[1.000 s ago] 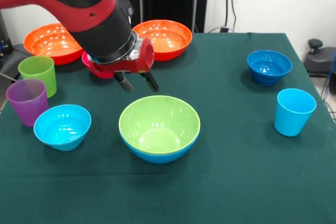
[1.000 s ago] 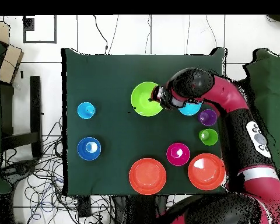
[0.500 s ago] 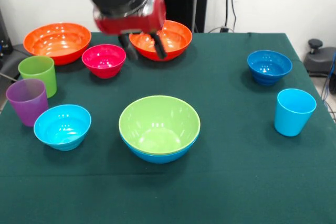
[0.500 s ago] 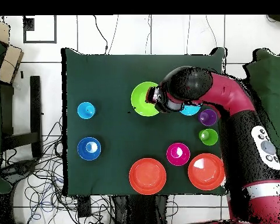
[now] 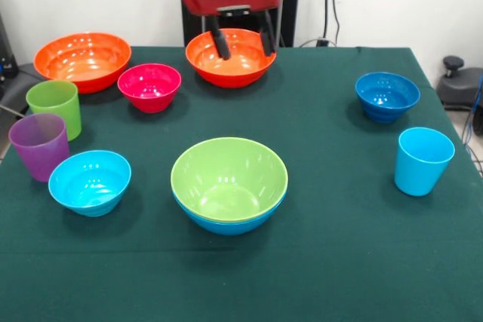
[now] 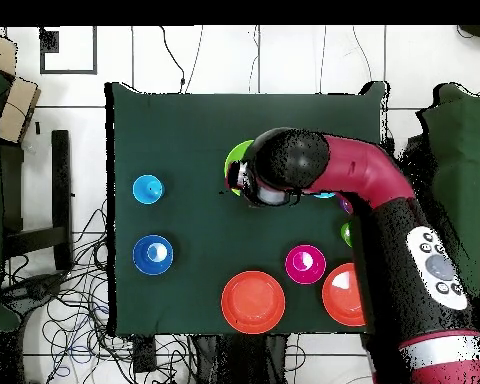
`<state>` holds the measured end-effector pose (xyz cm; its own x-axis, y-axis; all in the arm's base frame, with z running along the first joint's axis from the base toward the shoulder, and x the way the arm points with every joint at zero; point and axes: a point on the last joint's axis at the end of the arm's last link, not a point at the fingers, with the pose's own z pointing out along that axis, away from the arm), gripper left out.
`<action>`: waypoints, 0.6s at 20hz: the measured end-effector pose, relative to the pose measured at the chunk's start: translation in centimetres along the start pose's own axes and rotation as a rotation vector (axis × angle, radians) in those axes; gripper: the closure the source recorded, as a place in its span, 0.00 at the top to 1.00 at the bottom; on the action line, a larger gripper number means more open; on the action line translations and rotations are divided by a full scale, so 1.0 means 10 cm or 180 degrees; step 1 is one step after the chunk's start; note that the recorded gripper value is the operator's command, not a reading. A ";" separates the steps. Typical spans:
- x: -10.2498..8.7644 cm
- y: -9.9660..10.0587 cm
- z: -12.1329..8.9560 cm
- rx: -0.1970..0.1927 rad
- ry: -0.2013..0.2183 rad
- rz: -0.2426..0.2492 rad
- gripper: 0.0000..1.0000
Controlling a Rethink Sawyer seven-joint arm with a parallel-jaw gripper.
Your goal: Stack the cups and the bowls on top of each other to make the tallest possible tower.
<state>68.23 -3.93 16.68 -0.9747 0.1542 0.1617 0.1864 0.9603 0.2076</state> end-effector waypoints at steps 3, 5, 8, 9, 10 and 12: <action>0.12 0.19 0.15 0.0019 -0.0102 -0.0111 1.00; 0.25 0.35 0.29 0.0052 -0.0183 -0.0223 1.00; 0.37 0.47 0.41 0.0078 -0.0236 -0.0320 1.00; 0.42 0.52 0.46 0.0082 -0.0250 -0.0358 1.00; 0.49 0.57 0.52 0.0081 -0.0255 -0.0393 1.00; 0.62 0.63 0.62 0.0070 -0.0250 -0.0439 1.00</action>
<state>62.64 4.54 13.00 -0.9977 0.0375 0.0569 0.0483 0.9783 0.2014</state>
